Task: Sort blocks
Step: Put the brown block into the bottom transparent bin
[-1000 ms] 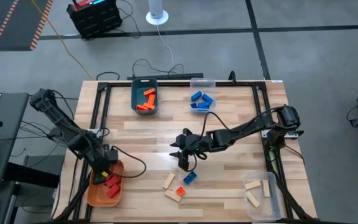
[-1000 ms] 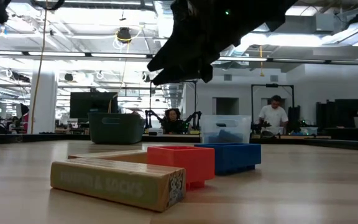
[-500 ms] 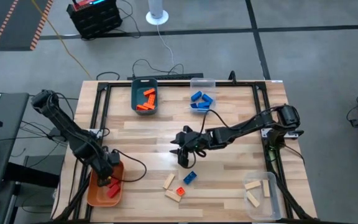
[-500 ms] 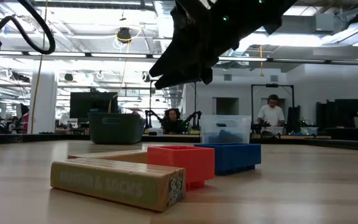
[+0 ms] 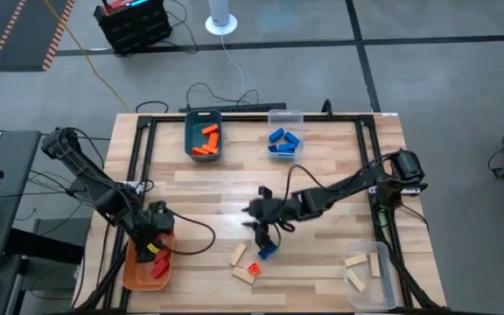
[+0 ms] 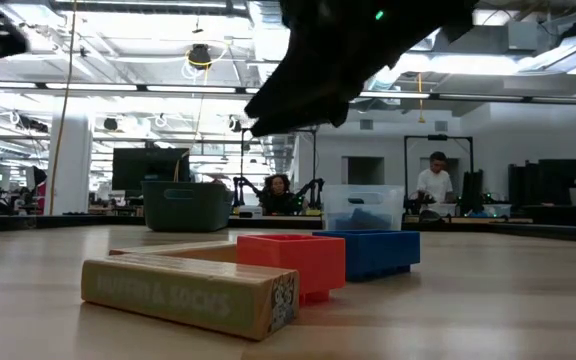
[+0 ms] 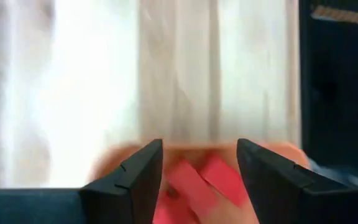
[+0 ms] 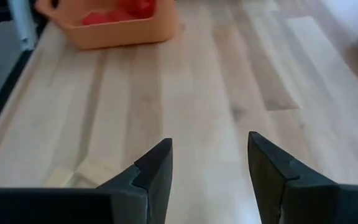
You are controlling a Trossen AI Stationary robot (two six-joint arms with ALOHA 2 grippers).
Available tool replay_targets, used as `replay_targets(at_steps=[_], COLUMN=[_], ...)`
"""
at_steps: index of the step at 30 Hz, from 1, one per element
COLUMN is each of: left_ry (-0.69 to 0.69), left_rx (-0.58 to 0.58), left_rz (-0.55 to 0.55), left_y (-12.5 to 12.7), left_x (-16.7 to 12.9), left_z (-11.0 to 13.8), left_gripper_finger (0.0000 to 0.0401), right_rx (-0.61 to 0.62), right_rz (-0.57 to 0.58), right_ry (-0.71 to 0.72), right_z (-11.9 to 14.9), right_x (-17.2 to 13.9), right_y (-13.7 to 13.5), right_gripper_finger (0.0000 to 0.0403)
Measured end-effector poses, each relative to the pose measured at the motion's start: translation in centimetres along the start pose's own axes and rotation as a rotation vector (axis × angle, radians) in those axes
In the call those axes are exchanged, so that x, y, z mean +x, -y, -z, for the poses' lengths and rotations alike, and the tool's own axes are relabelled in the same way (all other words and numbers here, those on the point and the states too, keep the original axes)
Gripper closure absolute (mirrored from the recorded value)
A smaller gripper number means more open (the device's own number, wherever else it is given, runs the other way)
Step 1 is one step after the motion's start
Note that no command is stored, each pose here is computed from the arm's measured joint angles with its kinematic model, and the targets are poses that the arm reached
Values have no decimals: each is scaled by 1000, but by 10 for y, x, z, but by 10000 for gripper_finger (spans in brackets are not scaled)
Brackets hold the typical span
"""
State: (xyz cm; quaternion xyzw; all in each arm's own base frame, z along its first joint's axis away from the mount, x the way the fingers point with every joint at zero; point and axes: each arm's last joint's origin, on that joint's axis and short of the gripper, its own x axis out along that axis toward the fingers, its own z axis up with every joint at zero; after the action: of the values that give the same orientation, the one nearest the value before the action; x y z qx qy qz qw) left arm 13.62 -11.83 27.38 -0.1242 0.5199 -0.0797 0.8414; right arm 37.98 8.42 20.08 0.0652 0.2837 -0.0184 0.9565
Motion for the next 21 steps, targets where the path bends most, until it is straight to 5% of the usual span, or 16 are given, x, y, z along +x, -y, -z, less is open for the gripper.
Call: replay_targets(at_steps=[10,21], left_ry=[63,32], left_rx=[50,129], left_rz=[-151,-230], left_y=[-26,-36], left_x=[7,18], left_z=[-25,-35], left_gripper_finger=[202,203], right_rx=[-162,-421], right_rz=[17,-222], right_ry=[-186,-434], right_z=[-6,-15], right_x=[16,62], right_y=[-40,-71], right_gripper_finger=[222,169])
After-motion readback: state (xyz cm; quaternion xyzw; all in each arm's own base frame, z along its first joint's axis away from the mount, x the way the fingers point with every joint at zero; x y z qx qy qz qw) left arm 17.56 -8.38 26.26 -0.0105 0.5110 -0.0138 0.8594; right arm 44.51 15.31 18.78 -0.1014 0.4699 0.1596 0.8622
